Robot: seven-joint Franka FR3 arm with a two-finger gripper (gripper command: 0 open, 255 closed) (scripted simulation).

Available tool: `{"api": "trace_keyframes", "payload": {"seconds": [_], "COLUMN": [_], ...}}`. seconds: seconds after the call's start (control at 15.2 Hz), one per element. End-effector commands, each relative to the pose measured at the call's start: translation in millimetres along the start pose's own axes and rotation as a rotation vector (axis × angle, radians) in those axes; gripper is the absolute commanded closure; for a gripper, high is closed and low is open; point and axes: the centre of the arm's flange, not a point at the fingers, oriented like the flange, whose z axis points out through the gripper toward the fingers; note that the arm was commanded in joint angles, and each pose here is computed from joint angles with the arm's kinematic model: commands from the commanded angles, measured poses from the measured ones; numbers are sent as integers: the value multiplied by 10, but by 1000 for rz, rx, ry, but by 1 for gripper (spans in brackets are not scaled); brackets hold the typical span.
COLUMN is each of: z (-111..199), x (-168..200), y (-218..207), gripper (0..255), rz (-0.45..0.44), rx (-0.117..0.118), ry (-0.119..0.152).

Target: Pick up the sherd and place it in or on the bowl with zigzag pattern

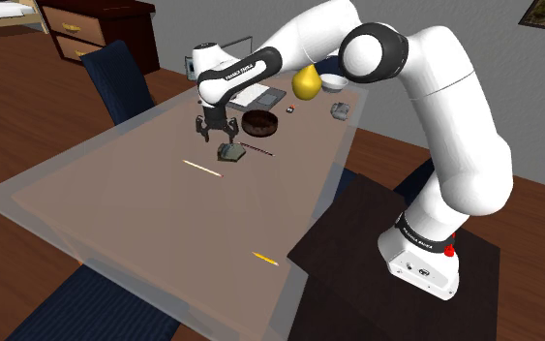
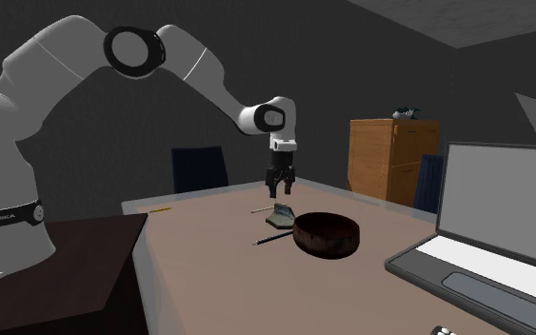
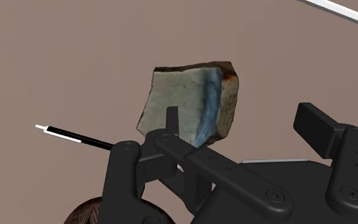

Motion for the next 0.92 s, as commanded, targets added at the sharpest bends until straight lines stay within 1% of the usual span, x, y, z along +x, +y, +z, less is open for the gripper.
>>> {"api": "trace_keyframes", "payload": {"seconds": [0.0, 0.26, 0.73, 0.79, 0.86], "z": [113, 302, 302, 302, 302], "x": [2, 2, 2, 2, 2], "y": [-11, -10, -11, -11, -11], "gripper": [0, 0, 0, 255, 255], "rz": [2, 2, 2, 2, 2], "rx": [0, 0, 0, 0, 0], "ry": [0, 0, 0, 0, 0]}}
